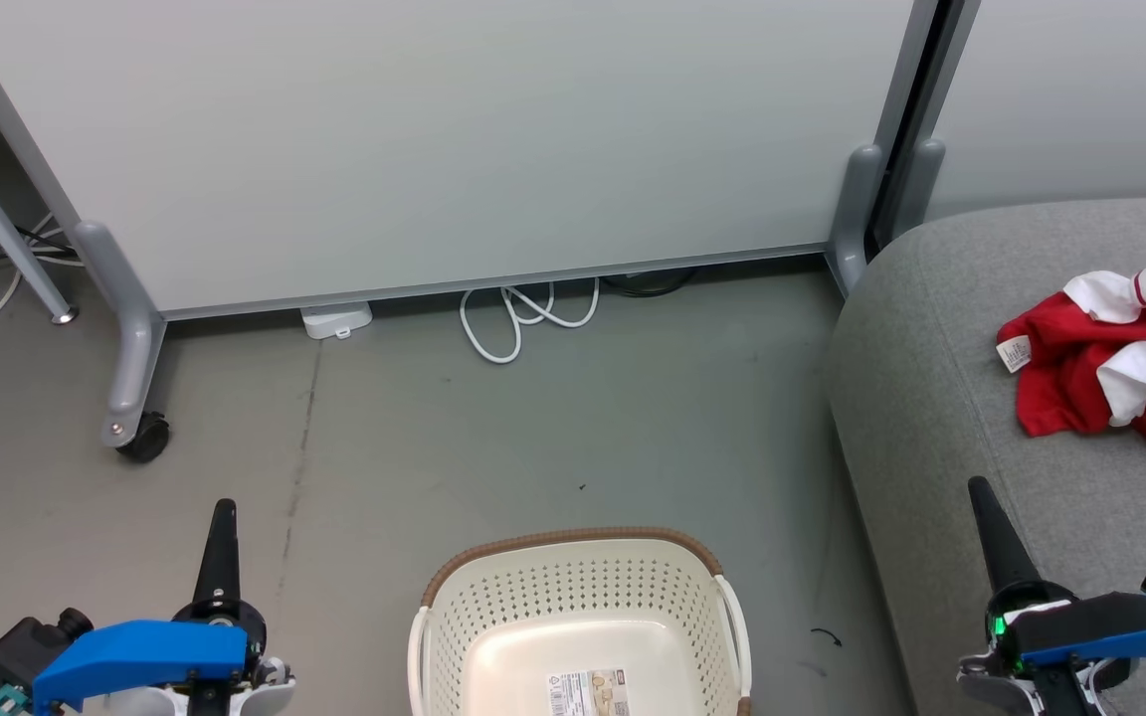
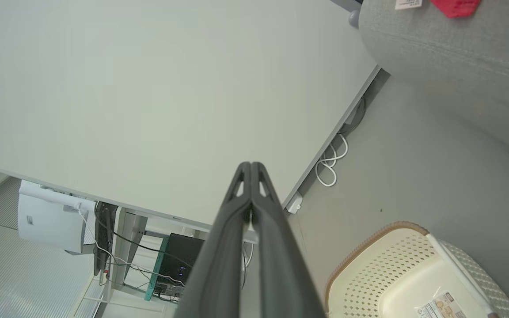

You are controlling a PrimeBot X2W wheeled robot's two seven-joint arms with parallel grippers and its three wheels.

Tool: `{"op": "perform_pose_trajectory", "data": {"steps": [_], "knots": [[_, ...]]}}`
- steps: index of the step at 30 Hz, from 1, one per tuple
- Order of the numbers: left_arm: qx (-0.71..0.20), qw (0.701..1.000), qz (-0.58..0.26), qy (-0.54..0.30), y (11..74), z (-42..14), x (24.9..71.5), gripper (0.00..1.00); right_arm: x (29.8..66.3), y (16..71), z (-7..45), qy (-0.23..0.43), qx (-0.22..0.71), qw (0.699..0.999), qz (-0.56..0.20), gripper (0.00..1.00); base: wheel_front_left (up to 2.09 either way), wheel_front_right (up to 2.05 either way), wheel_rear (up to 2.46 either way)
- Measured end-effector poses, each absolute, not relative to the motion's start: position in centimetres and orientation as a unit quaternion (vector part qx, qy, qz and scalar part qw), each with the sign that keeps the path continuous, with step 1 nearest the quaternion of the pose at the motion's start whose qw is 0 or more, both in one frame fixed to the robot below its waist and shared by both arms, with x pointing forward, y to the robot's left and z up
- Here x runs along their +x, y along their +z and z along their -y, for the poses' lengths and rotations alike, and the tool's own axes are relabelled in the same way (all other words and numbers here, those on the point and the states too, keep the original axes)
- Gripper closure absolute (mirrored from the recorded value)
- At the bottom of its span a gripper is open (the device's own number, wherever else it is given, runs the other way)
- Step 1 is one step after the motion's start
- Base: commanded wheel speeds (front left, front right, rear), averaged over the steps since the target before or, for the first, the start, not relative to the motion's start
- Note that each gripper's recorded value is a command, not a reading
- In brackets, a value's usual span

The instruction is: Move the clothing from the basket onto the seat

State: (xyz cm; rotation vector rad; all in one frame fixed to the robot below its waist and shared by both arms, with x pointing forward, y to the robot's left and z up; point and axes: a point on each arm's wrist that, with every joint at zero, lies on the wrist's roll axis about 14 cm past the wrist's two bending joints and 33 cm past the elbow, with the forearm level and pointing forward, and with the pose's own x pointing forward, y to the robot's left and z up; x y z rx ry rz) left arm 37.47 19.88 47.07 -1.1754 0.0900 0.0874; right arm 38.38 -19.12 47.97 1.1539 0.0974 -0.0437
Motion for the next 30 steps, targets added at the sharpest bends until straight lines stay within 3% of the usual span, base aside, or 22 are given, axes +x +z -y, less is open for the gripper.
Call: {"op": "perform_pose_trajectory", "data": {"steps": [30], "knots": [[-0.652, 0.758, -0.021, 0.023, 48.9, -19.9, 38.3, 1.00, 38.6, 49.3, 19.6, -0.015, 0.649, 0.761, -0.022, 1.00, 0.00, 0.00, 0.00]]}}
